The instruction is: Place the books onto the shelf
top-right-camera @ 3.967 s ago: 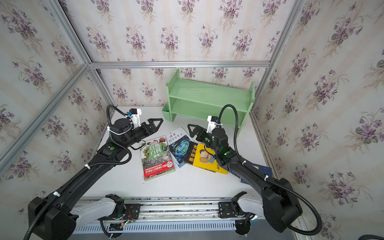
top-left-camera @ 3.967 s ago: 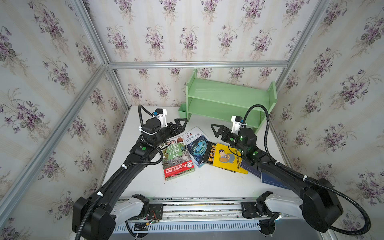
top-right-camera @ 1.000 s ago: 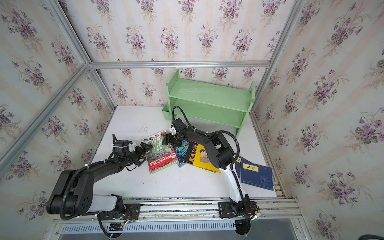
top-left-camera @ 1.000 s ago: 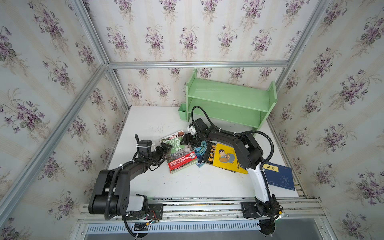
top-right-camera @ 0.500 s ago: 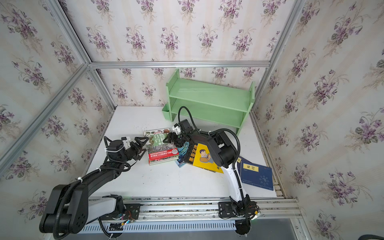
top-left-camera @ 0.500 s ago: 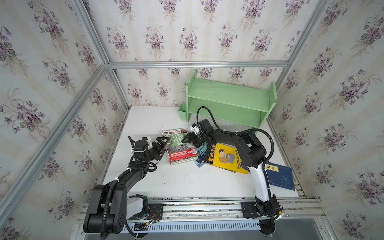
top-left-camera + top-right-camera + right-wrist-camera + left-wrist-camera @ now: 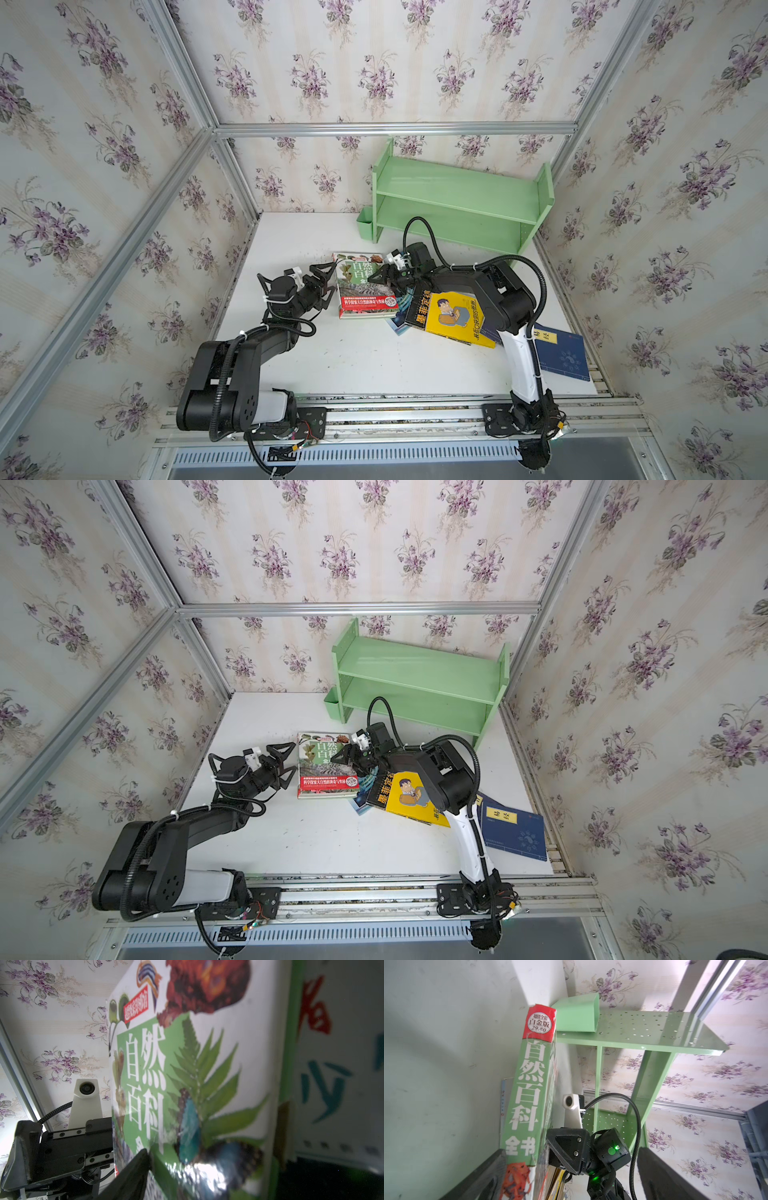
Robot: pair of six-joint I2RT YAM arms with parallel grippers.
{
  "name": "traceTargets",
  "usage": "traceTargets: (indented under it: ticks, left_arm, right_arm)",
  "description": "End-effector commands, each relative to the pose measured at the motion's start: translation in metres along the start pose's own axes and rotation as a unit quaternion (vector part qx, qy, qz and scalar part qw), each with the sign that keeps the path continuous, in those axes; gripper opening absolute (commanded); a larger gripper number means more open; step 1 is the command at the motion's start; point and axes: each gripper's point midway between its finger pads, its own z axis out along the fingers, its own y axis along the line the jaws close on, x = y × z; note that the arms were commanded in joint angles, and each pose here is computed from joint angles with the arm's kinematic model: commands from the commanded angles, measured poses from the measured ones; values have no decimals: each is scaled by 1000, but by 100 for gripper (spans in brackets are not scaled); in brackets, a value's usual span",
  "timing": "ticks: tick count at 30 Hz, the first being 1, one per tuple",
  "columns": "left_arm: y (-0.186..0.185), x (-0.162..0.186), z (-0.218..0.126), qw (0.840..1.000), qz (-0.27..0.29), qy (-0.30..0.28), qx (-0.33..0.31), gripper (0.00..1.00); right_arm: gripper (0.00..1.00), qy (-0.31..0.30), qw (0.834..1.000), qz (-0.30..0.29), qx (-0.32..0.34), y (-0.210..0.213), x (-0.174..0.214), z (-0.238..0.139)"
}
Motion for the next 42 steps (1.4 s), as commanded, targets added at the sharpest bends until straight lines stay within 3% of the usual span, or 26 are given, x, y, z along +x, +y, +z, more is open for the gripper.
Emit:
traceTargets:
  ticks: [1, 5, 13, 18, 23, 28, 33, 42]
  left_arm:
    - [13, 26, -1, 995, 31, 75, -52, 99]
    - [40, 26, -2, 984, 56, 94, -140, 99]
    - [75, 25, -4, 976, 48, 95, -192, 99]
    - [74, 12, -17, 965, 91, 72, -235, 99]
    - [84, 6, -27, 947, 119, 70, -289, 99]
    - [105, 18, -15, 939, 99, 110, -310, 99]
    - [101, 31, 2, 940, 102, 143, -293, 99]
    - [92, 42, 20, 950, 82, 175, -245, 99]
  right_arm:
    - [65, 18, 998, 54, 33, -24, 20, -1]
    - [58, -17, 998, 69, -2, -19, 4, -19]
    - [54, -24, 998, 58, -12, -8, 3, -25]
    - [55, -36, 998, 46, 40, -20, 5, -32]
    - [62, -26, 992, 4, 125, -34, 12, -39]
    - [66, 3, 992, 1, 123, -41, 17, -28]
    - [72, 31, 994, -17, 102, -28, 32, -9]
    - [71, 47, 999, -24, -8, 19, 34, -5]
